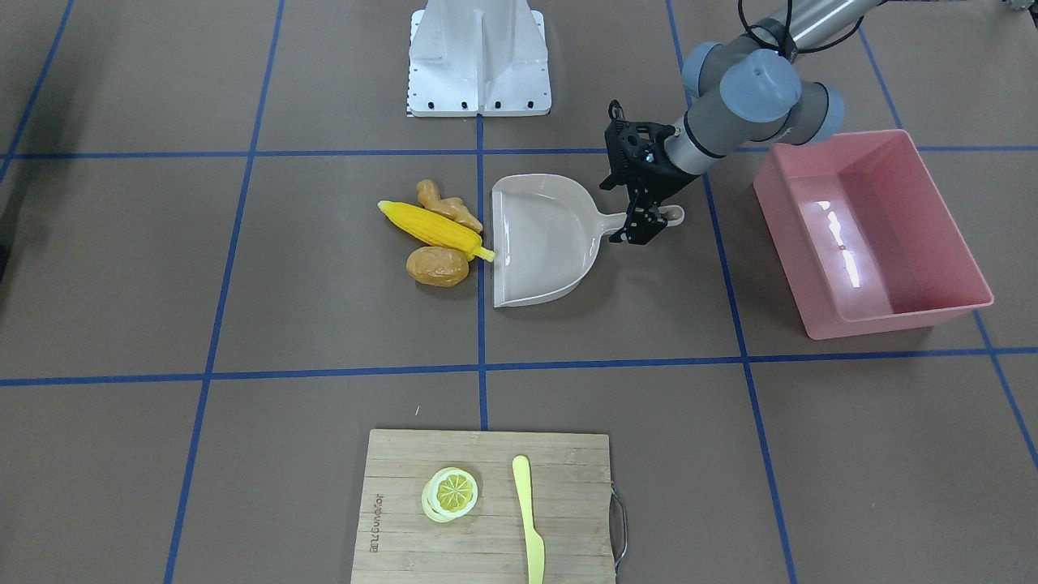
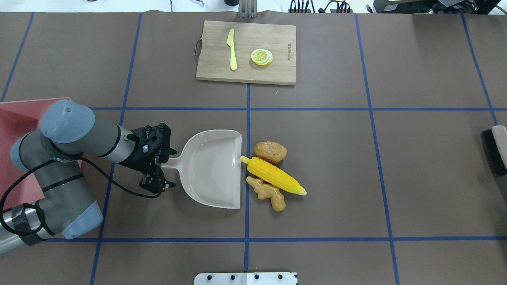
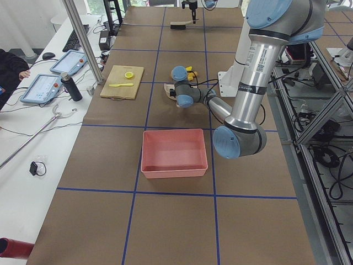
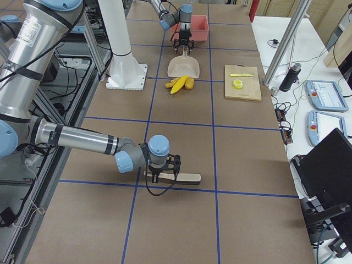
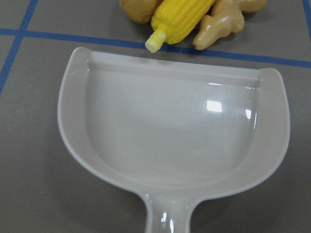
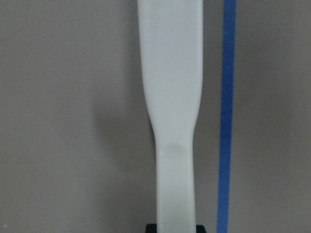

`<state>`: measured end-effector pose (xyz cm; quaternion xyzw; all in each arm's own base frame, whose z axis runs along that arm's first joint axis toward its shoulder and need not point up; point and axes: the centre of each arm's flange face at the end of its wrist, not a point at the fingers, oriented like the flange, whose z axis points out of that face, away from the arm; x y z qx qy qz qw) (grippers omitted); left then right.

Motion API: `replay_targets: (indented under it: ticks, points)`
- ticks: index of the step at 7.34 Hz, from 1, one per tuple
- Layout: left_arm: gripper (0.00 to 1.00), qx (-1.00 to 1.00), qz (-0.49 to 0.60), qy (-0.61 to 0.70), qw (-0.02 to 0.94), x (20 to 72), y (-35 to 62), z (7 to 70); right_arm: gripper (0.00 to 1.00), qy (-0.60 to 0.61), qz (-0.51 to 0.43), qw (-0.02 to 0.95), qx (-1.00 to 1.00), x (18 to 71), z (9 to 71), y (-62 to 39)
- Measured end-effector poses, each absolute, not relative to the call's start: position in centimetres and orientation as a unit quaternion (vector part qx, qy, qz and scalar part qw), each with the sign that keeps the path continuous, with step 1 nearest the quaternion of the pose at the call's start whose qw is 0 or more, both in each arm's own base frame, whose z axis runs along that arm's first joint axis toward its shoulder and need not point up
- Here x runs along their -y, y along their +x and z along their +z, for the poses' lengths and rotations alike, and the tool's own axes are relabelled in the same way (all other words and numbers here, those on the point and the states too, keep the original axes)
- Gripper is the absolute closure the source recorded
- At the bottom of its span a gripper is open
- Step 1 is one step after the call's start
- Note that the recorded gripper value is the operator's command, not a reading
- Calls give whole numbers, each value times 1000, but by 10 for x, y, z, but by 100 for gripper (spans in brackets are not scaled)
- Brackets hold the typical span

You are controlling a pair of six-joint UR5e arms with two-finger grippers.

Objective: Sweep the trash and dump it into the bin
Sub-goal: 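Reach the left gripper down and grasp the white dustpan handle, then bring the brush in the right gripper toward the corn and ginger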

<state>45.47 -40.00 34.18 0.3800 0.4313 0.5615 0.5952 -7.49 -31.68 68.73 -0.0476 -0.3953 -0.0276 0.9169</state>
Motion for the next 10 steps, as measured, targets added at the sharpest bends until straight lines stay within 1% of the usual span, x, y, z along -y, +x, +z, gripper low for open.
replay_targets:
  ticks: [3, 6, 8, 10]
  points:
    - [2, -433, 565, 378, 591, 398, 465, 347, 100, -46, -64, 902, 425, 311, 582, -141]
    - [2, -429, 563, 375, 599, 405, 475, 352, 100, -68, -68, 884, 458, 294, 488, -221]
    - [2, -425, 561, 374, 603, 408, 477, 352, 100, -79, -59, 881, 463, 283, 448, -272]
    - [2, -423, 561, 373, 606, 408, 478, 354, 100, -81, -48, 886, 454, 293, 397, -328]
